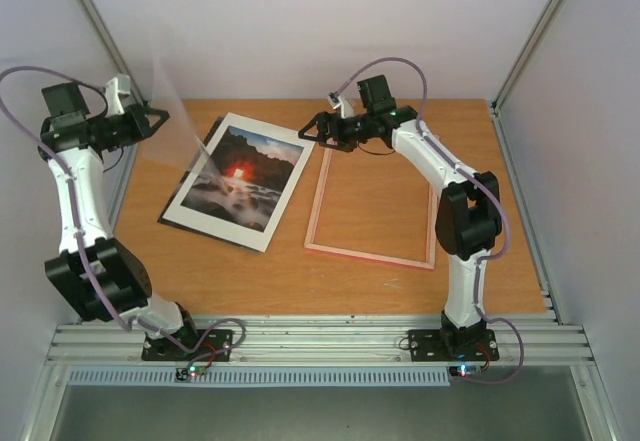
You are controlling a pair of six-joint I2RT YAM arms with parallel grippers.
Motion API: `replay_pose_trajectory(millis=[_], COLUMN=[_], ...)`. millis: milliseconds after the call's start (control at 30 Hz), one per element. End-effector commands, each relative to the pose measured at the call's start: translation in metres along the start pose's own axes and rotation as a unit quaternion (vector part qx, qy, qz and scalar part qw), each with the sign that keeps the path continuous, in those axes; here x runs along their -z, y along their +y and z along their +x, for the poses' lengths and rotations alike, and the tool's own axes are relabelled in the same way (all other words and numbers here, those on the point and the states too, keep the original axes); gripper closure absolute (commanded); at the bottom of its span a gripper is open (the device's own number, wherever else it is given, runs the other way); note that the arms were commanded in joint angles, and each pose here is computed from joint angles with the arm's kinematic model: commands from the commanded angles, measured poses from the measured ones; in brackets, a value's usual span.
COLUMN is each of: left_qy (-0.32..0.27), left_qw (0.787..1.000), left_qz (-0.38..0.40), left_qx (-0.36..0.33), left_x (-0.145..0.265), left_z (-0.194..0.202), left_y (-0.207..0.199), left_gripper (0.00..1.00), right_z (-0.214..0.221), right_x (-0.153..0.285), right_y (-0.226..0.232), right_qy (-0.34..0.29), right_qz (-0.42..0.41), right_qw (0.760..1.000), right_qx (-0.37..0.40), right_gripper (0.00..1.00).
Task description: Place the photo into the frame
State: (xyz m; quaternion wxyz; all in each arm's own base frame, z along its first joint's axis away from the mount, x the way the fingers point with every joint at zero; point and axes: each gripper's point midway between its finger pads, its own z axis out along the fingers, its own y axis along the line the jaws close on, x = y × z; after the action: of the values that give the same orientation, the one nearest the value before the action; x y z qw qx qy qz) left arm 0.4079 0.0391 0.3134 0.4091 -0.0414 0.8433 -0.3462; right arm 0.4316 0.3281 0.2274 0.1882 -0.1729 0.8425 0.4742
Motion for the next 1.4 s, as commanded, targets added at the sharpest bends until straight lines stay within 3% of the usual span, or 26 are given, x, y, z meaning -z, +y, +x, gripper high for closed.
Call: replay_pose_trajectory(millis=[0, 233, 433, 667, 900, 967, 1133, 1367], left_qy=[-0.075, -0.117, -0.117, -0.092, -0.060, -0.060, -0.070, -0.066], left_qw=[0.992, 0.974, 0.965, 0.964, 0.964, 0.964, 0.963, 0.963], left_qz=[0.090, 0.184, 0.229, 0.243, 0.257, 0.257, 0.252, 0.253], left_qx=[-0.045, -0.059, -0.059, -0.050, -0.037, -0.046, -0.066, -0.065], left_x=[0.029, 0.067, 0.083, 0.085, 0.091, 0.096, 0.103, 0.101], left_z=[-0.040, -0.060, -0.062, -0.040, -0.010, -0.006, -0.010, -0.007], left_y=[-0.076, -0.160, -0.202, -0.211, -0.218, -0.223, -0.230, -0.229], left_gripper=[1.00, 1.00, 1.00, 1.00, 1.00, 1.00, 0.99, 0.99], right_z=[0.002, -0.025, -0.041, -0.063, -0.083, -0.081, -0.040, -0.013], right_x=[0.005, 0.004, 0.012, 0.052, 0.050, 0.043, 0.009, 0.009], right_y=[0.040, 0.064, 0.081, 0.127, 0.117, 0.111, 0.044, 0.047], right_qy=[0.018, 0.004, -0.005, -0.056, -0.081, -0.075, -0.037, -0.006], right_qz=[-0.123, -0.221, -0.264, -0.307, -0.299, -0.290, -0.233, -0.231], right_qw=[0.987, 0.964, 0.945, 0.938, 0.939, 0.939, 0.928, 0.915], right_qx=[-0.105, -0.144, -0.193, -0.149, -0.150, -0.167, -0.288, -0.330], right_gripper=[0.02, 0.01, 0.02, 0.02, 0.07, 0.05, 0.01, 0.02])
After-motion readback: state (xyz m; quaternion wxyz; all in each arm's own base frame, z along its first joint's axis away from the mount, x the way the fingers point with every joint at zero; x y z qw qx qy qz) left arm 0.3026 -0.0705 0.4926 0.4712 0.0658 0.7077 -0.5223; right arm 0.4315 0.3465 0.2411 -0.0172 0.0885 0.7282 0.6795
